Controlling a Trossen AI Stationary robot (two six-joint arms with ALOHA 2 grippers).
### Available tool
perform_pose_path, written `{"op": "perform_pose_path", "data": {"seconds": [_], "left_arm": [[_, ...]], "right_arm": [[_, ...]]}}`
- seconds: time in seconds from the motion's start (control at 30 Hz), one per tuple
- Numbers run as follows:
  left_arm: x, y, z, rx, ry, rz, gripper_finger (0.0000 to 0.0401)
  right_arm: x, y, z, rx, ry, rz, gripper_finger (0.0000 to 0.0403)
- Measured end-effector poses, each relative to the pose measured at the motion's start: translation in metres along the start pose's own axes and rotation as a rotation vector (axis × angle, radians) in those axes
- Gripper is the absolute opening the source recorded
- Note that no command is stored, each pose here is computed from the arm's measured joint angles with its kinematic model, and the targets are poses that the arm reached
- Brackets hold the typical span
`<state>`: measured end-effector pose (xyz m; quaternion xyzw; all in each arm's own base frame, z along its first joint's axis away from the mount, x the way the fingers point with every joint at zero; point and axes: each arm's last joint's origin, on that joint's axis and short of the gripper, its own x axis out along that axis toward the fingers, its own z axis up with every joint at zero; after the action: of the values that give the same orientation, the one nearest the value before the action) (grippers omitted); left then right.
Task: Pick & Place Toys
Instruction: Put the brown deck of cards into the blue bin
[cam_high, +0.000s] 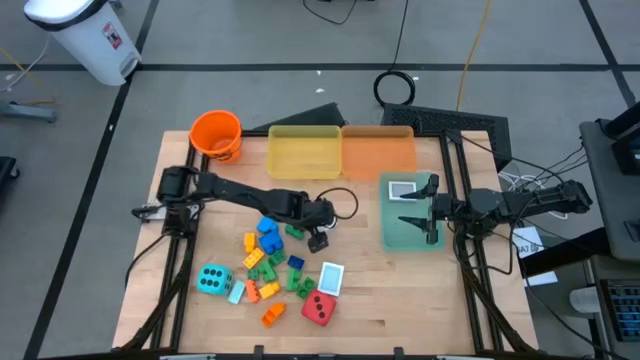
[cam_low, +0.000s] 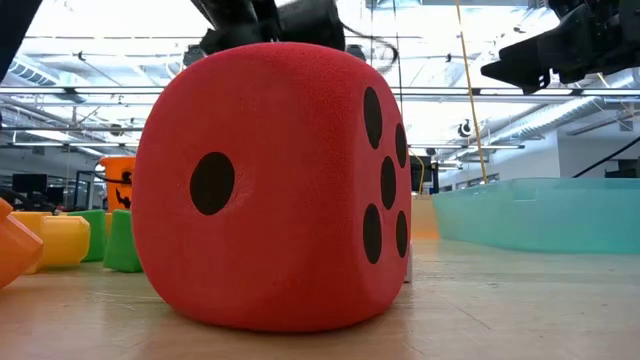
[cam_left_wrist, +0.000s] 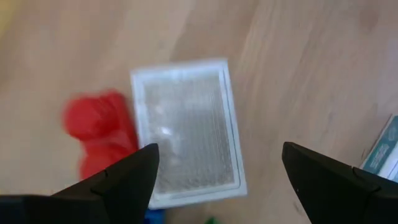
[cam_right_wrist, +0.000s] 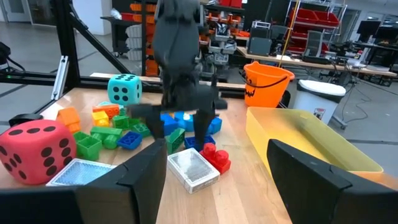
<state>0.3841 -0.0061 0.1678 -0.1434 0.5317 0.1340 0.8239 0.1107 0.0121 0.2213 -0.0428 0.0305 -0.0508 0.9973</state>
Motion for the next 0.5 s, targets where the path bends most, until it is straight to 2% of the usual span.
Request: {"op": "perform_pose_path", "data": {"seconds": [0.13, 0.5], "left_arm": [[0.015, 0.003, -0.001, 0.038, 0.050, -0.053, 0.0347], [0.024, 0.008, -0.003, 0.109, -0.006, 0.163, 0.0347]], "right_arm": [[0.000, 0.000, 0.000, 0.000, 0.000, 0.001, 0.0247], [0.001, 0.001, -0.001, -0.003, 0.011, 0.003, 0.0247]]}}
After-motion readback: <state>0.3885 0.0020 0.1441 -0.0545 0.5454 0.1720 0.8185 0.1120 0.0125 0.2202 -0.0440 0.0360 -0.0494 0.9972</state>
